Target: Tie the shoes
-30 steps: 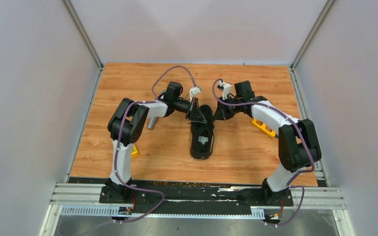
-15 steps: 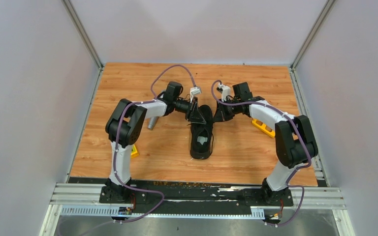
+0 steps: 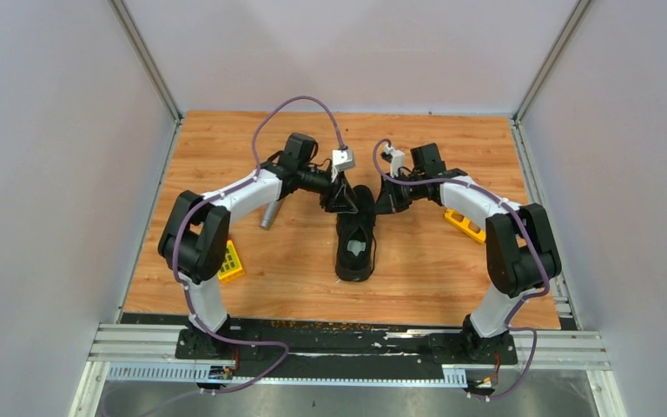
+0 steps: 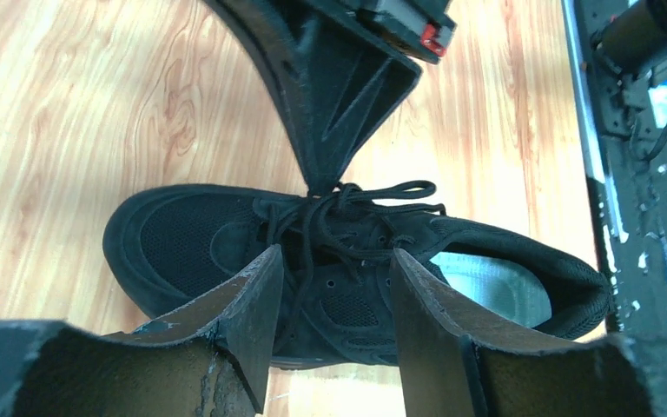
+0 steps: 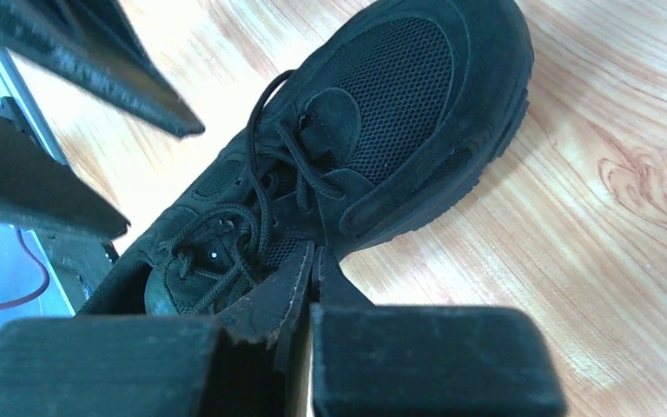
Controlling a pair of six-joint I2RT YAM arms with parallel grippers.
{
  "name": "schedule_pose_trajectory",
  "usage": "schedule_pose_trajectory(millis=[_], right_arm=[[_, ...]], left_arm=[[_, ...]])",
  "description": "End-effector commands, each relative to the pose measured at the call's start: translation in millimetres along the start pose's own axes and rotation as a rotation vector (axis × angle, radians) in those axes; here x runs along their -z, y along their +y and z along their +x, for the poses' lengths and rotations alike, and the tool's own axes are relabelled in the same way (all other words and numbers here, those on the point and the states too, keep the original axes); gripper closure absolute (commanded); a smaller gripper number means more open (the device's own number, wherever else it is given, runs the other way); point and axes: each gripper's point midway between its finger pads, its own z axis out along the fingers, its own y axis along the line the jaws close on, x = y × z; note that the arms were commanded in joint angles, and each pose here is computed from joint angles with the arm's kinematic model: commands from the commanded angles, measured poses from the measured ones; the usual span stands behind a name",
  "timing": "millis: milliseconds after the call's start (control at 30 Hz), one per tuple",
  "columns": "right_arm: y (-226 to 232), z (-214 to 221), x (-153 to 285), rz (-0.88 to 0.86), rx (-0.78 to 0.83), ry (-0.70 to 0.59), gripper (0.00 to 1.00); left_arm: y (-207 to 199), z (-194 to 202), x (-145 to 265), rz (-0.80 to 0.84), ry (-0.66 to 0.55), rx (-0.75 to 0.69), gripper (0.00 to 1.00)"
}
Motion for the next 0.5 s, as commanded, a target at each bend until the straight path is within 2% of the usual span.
schedule_pose_trajectory(millis=[0,167,367,467], right_arm=[[12,-26,5,-0.043,0.009,-0.058,1.00],[13,-23,4,-0.048,-0.002,-0.052,1.00],[12,-16,2,-0.058,-0.015,-0.032,1.00],[12,-16,2,-0.058,-0.011,-0.033,1.00]], left_arm=[[-24,-25,-4,-0.011,0.009,-0.230,0.43],[-45,-33,-26,-0.030,0.006,-0.488,0.41],[-56,-23,-43,-0.037,0.045,-0.725,0.48],[-53,-15,-49,-0.075,0.095,-0.788,0.53]])
